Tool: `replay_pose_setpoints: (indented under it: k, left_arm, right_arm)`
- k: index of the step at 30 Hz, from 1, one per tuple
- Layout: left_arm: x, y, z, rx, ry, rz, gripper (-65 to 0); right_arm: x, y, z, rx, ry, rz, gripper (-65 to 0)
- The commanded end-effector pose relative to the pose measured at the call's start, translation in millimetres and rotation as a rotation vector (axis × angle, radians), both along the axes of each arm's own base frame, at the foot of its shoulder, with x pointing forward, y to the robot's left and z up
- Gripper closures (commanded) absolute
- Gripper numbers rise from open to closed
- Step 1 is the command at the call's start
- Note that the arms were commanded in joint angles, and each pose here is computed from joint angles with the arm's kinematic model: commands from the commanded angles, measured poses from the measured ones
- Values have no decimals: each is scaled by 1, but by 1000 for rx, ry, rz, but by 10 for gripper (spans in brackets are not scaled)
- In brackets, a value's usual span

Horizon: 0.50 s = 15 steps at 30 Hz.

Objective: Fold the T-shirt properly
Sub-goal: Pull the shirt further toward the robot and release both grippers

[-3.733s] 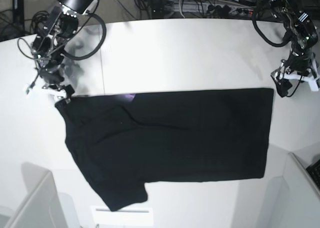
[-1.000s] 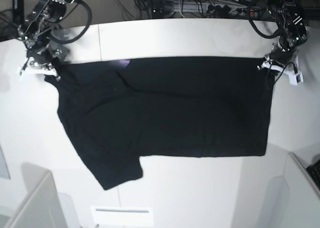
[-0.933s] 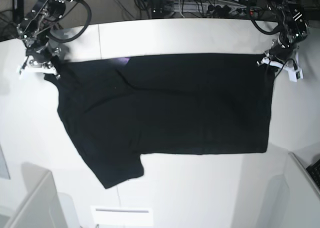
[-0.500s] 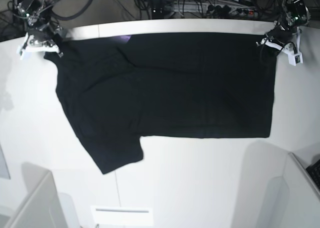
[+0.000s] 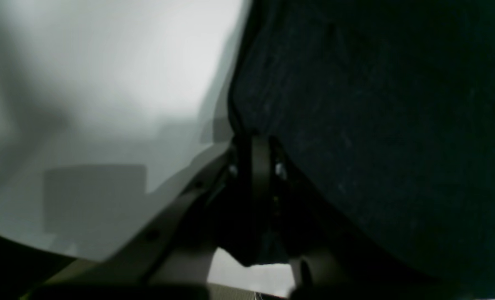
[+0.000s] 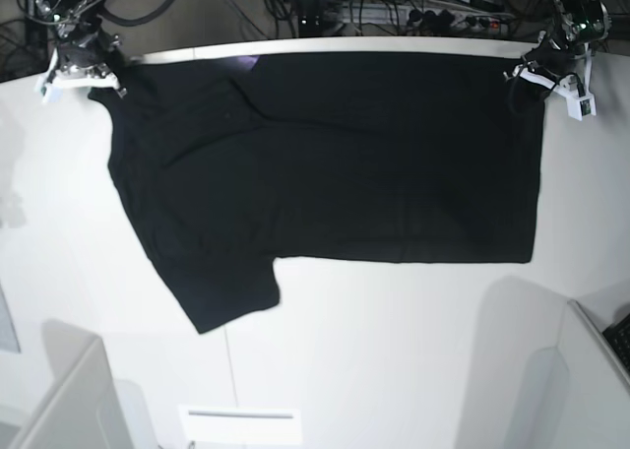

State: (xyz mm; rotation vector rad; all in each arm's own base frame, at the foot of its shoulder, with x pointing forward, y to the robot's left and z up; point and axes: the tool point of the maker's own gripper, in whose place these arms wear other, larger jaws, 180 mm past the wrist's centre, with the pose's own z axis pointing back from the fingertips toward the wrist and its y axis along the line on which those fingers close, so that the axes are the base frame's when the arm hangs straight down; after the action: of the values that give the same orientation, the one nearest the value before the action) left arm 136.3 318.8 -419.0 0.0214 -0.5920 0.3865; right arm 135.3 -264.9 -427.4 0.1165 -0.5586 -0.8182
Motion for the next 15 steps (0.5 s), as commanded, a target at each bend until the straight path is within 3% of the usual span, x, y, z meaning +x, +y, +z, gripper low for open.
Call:
replay_pose_setpoints:
  k: [1, 11, 15]
  left_arm:
    - [4, 6, 9, 25, -23, -4, 0]
    - [-1, 29, 19, 61, -42, 57, -13]
    - [0, 38, 31, 90, -64, 69, -293]
  right_arm:
    - [6, -6, 9, -29, -33, 2, 0]
    - [0, -1, 5, 5, 5, 14, 0]
    - [2, -3, 9, -6, -6, 16, -225]
